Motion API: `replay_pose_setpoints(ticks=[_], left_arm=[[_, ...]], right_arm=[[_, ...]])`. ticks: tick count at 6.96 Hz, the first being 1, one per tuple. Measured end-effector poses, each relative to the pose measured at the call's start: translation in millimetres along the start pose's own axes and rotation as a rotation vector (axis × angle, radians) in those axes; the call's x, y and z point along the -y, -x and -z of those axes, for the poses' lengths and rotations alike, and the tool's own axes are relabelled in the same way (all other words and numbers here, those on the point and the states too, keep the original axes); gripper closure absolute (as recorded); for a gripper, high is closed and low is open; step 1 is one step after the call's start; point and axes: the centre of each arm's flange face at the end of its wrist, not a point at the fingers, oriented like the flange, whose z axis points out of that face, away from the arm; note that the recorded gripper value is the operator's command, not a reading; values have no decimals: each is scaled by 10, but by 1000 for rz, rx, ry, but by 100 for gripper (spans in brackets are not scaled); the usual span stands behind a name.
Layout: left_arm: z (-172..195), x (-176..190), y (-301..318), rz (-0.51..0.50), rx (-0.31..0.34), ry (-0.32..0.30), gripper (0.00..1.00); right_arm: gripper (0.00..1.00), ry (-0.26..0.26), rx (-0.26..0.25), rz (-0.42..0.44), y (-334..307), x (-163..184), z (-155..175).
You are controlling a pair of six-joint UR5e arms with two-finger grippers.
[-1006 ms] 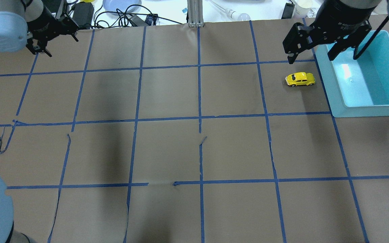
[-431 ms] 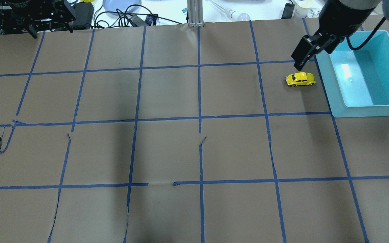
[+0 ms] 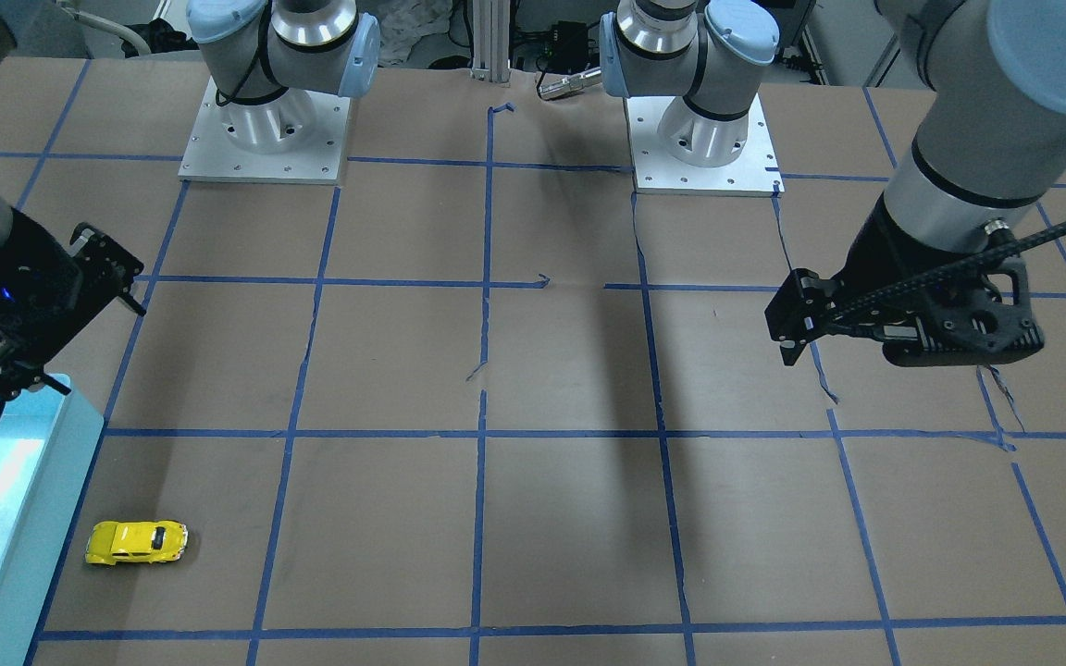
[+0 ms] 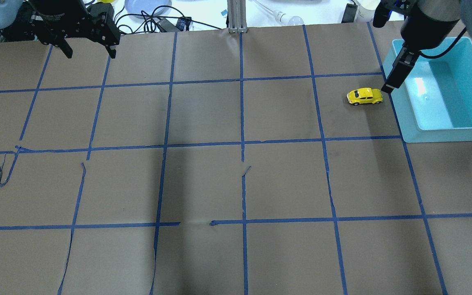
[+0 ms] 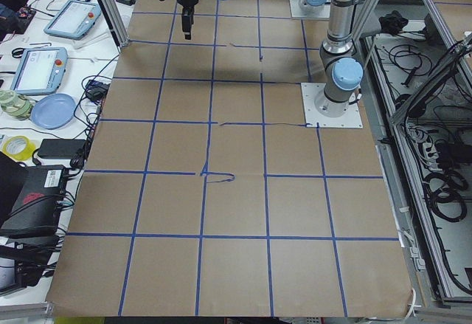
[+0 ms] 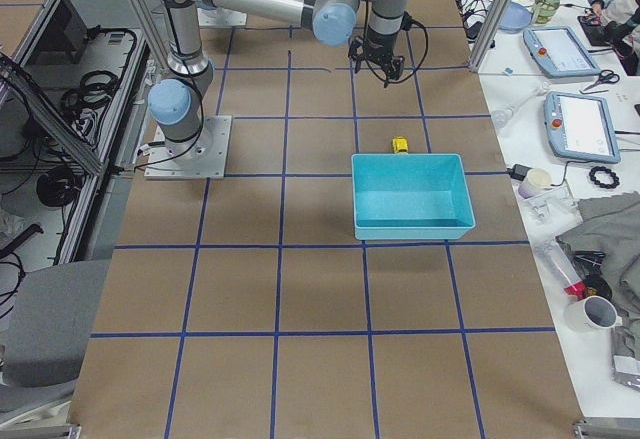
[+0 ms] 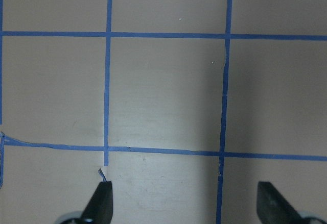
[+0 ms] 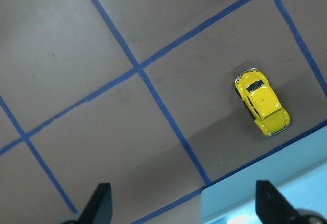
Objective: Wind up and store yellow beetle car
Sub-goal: 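Lower the right gripper onto the yellow car and grasp it, then lift the car with the right gripper and carry it over the bin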
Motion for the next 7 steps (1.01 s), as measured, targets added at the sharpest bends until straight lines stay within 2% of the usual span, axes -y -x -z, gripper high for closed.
replay_pose_setpoints(ticks=[1,2,3,5,7], left_arm=[[-79,-63,-65,-13,-9,20,0],[-128,-121,-117,-23,-26,37,0],[-154,-164,-151,-31,-41,53,0],[-181,-194,-185,-42,-79,68,0],[-210,-209,-195,-47,-91,75,0]], right_arm=[[1,7,-4,182,-285,-40,-324],[1,9,-9,306,-508,-34,-643],[4,9,-12,368,-690,-16,-991],[4,11,-57,407,-922,4,-1568],[4,8,-74,412,-1009,17,-1836]])
